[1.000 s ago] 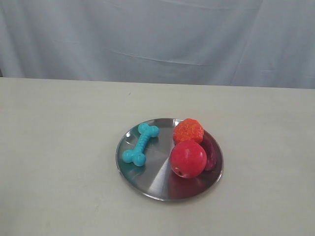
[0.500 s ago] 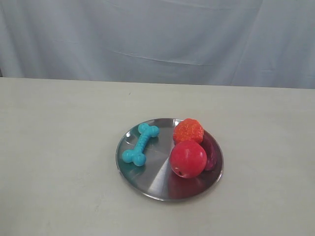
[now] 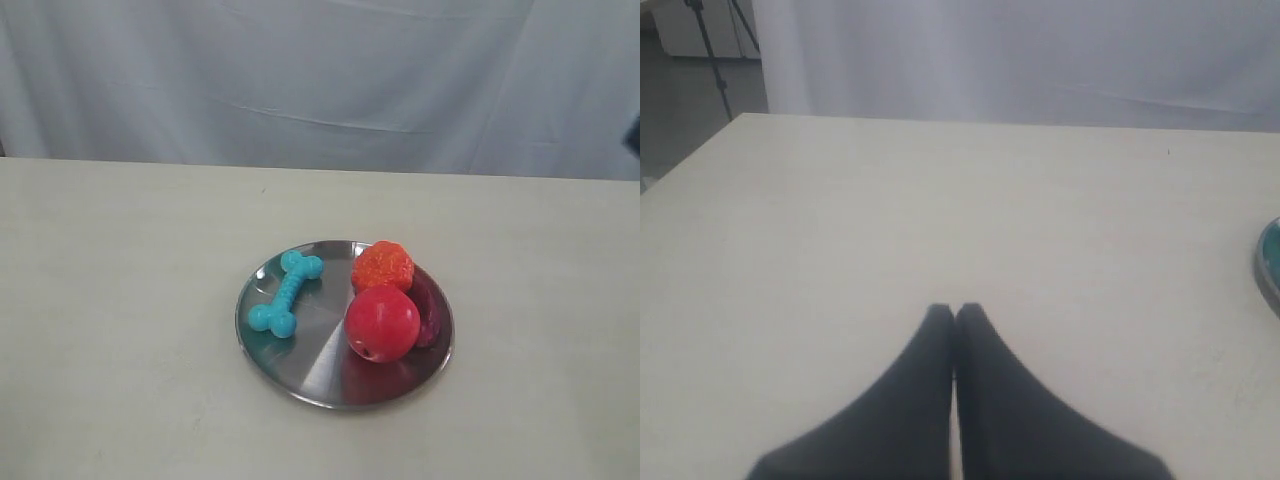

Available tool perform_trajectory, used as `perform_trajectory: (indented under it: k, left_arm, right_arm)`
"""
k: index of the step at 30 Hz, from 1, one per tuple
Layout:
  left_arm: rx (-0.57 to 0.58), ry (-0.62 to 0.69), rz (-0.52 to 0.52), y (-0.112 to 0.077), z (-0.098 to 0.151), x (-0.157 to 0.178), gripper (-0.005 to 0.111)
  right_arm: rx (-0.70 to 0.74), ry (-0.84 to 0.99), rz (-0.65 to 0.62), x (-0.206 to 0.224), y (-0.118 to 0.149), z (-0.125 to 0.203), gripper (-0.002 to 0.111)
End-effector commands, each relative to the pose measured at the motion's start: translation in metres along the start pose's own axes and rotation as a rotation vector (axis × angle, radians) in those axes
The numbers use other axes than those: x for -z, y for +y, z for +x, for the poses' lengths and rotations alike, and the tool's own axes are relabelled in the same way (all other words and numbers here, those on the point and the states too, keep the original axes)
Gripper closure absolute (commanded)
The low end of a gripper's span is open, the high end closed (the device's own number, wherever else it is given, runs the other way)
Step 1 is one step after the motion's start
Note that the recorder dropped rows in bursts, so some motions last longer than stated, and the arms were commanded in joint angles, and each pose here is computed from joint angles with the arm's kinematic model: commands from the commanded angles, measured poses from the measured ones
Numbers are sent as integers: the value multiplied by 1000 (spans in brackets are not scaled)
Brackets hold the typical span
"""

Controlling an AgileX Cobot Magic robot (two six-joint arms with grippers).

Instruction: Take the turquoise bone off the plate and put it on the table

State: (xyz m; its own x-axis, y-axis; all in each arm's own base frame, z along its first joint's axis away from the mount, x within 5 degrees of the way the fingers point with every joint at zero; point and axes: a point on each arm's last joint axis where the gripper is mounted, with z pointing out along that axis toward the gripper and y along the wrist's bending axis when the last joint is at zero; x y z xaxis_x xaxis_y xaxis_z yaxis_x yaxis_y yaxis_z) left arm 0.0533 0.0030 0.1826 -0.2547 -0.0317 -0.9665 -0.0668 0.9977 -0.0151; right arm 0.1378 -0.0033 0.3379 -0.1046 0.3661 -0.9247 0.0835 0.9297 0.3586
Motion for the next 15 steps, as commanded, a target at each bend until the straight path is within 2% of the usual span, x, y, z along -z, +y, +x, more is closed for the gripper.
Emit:
perform_trajectory:
  k: [1,3,7,10,13,15]
  left_arm:
    - [7,-4,-4,0,0,0,107]
    - [7,-4,-4,0,0,0,107]
    - [7,-4,-4,0,0,0,107]
    - [7,-4,-4,0,0,0,107]
    - [7,-4,-4,0,0,0,107]
    - [7,-4,-4,0,0,0,107]
  right_arm:
    - [247,289,-57,-44,41,-4,109]
    - [351,450,-61,-72,75,-11,109]
    - [429,641,-31,-137,115,-13,109]
    - [454,717,10,-178,130,-6,109]
    - [473,831,69,-224,138,23,108]
    - [473,870,92,-248,140,44,96]
